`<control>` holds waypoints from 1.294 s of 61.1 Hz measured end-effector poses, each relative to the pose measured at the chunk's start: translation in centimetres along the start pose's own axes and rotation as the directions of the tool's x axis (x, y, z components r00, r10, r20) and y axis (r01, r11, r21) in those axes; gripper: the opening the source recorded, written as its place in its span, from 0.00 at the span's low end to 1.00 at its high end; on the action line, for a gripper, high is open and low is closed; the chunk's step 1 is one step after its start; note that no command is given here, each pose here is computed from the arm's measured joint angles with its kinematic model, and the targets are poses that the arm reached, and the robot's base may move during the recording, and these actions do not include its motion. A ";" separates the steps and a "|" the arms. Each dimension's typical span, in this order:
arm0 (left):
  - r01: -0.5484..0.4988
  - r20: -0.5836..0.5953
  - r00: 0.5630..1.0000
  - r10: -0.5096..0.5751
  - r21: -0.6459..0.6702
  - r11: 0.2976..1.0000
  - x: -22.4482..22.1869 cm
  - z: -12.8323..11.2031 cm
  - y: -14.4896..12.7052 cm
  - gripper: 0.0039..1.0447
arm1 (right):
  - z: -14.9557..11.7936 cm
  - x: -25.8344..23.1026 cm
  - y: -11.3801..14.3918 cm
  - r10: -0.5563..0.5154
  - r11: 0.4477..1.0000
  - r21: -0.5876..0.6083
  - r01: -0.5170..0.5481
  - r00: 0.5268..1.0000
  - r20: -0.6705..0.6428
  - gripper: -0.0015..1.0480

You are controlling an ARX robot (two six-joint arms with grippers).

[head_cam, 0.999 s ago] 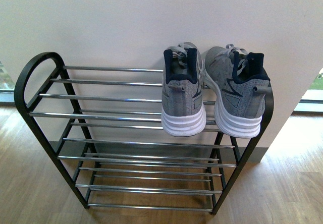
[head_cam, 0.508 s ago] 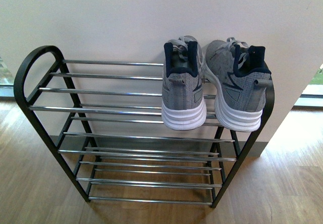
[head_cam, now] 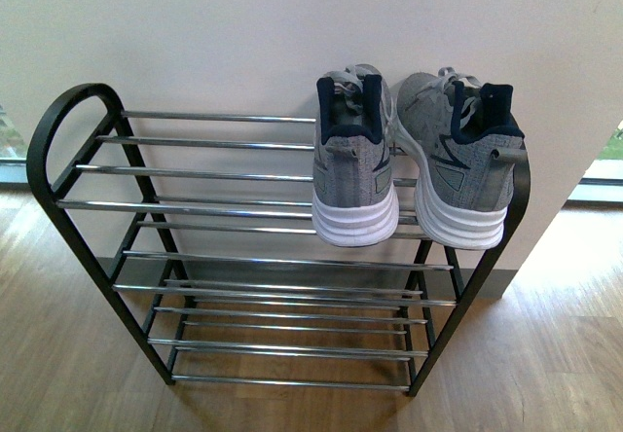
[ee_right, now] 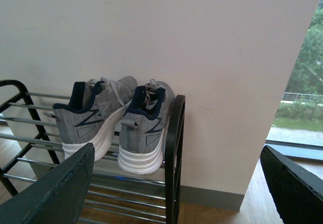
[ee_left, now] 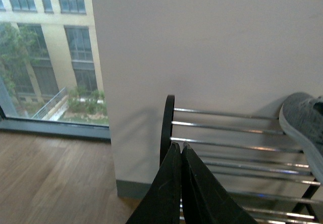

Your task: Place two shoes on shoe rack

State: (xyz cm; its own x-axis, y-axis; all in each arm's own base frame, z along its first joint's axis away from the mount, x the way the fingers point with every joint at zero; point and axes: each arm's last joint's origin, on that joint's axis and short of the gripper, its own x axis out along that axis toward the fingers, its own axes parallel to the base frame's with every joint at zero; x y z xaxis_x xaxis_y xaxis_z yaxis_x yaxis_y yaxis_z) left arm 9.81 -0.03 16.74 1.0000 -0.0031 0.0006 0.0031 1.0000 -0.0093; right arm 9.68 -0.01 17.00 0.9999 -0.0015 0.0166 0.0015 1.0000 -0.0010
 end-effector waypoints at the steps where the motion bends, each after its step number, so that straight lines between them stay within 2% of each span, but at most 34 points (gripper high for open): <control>1: 0.001 0.001 1.000 -0.001 0.000 1.000 0.0 0.0 0.0 0.01 | 0.0 0.0 0.0 -0.001 1.000 0.000 0.001 1.000 0.000 0.91; 9: 0.000 -0.003 1.000 0.000 -0.001 1.000 0.0 0.0 0.0 0.02 | 0.0 0.0 0.0 0.000 1.000 0.000 0.000 1.000 -0.001 0.91; 14: -0.001 -0.003 1.000 0.001 0.000 1.000 0.0 0.0 0.0 0.19 | 0.0 0.0 0.0 0.000 1.000 0.000 0.000 1.000 0.000 0.91; 42: 0.000 -0.003 1.000 0.000 0.001 1.000 0.0 0.0 0.0 0.92 | 0.0 0.0 0.0 -0.003 1.000 0.000 0.003 1.000 0.000 0.91; 79: -0.003 -0.003 1.000 0.003 0.004 1.000 0.0 0.0 0.0 0.91 | 0.0 0.0 0.0 0.003 1.000 0.000 -0.003 1.000 0.000 0.91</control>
State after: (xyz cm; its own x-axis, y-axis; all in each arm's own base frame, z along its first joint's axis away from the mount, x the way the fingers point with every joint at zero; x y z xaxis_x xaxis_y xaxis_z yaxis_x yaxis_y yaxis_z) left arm 9.78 -0.02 16.71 1.0000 -0.0004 -0.0021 0.0004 1.0000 -0.0055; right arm 9.68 0.00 17.00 0.9999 0.0019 0.0162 -0.0019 1.0000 -0.0010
